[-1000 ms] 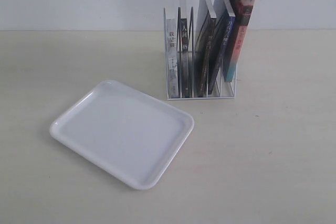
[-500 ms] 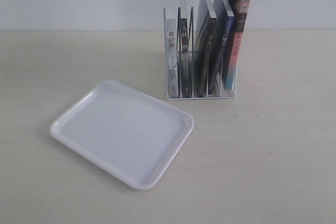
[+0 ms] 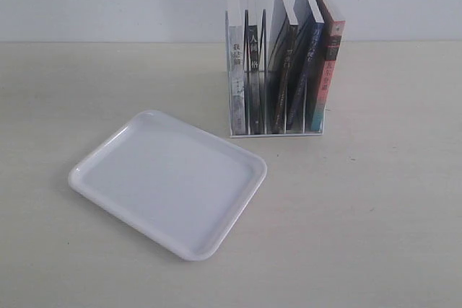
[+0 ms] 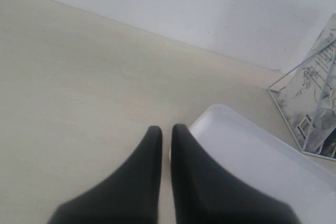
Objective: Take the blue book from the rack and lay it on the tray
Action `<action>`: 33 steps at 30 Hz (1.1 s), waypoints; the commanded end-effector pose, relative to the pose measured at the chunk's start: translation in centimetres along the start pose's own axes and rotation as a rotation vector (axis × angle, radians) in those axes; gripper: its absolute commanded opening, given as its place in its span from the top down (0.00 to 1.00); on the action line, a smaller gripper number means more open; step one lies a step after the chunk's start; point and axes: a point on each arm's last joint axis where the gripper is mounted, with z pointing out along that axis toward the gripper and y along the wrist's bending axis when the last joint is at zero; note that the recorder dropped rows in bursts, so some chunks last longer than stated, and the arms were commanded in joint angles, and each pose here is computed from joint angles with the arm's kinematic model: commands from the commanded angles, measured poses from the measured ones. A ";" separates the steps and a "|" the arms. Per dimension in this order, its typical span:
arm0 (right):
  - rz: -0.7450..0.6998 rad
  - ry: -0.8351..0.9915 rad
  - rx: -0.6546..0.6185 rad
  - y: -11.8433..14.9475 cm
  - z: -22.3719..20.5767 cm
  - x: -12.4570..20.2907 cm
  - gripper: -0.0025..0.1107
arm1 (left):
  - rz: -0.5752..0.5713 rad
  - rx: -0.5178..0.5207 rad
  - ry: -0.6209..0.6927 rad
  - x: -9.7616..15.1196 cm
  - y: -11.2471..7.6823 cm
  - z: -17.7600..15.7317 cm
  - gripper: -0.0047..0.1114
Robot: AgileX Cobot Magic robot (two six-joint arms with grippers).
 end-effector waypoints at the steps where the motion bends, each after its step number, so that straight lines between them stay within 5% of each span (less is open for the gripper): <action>1: -0.056 0.000 -0.026 2.1 -0.3 0.3 0.67 | 0.000 0.006 -0.006 0.0 0.0 0.0 0.91; 9: -0.152 -0.023 0.192 5.5 0.4 1.2 0.67 | 0.000 0.006 -0.006 0.0 0.0 0.0 0.91; 33: -0.113 0.113 0.221 4.9 7.5 2.4 0.67 | 0.000 0.006 -0.006 0.0 0.0 0.0 0.91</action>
